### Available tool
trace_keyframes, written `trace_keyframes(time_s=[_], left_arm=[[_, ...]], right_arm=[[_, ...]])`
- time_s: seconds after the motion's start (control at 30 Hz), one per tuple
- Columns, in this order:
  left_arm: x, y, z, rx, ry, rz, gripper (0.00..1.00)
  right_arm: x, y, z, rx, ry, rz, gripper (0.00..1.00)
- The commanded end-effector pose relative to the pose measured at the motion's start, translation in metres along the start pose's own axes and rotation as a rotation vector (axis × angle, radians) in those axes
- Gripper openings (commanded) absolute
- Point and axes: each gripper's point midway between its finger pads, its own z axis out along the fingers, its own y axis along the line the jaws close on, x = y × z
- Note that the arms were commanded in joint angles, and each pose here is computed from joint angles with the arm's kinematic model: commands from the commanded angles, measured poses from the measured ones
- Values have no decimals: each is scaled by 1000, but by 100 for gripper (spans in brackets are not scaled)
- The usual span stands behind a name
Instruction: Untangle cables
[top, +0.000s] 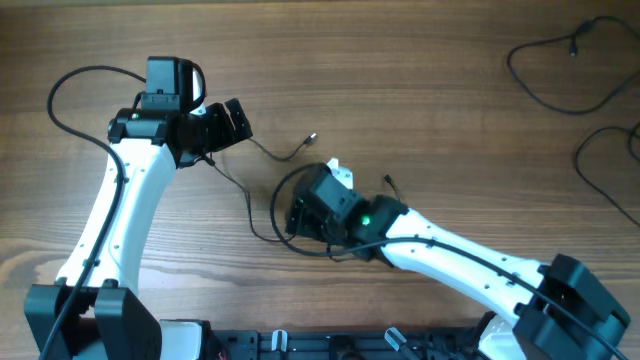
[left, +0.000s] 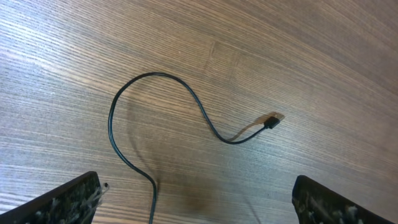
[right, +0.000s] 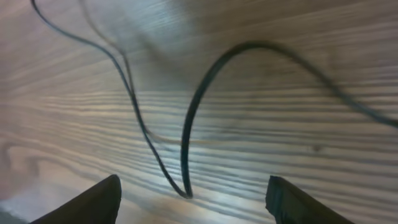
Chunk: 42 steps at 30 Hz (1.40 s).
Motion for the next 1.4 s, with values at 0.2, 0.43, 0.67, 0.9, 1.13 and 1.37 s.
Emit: trace_keyframes(time_s=[0.2,0.43,0.67,0.9,1.13,1.37], left_arm=[[-1,-3,-2,12,-6,8,100],[-1,-3,-2,12,-6,8,100],[-1,-3,-2,12,-6,8,100],[-1,-3,-2,12,-6,8,100],[-1,-3,-2,12,-6,8,100],[-1,-3,-2,12,-6,8,100]], right_arm=[[-6,-23,23,60,-102,-1,48],[-32,-11,19,26,-239,0,14],[-72,-5,-17,60,-379,-268,4],[-130,14,-174,-1,-710,-591,4],[-121,0,-263,61,-896,-775,4],[-93,-11,-194,35,-598,-857,4]])
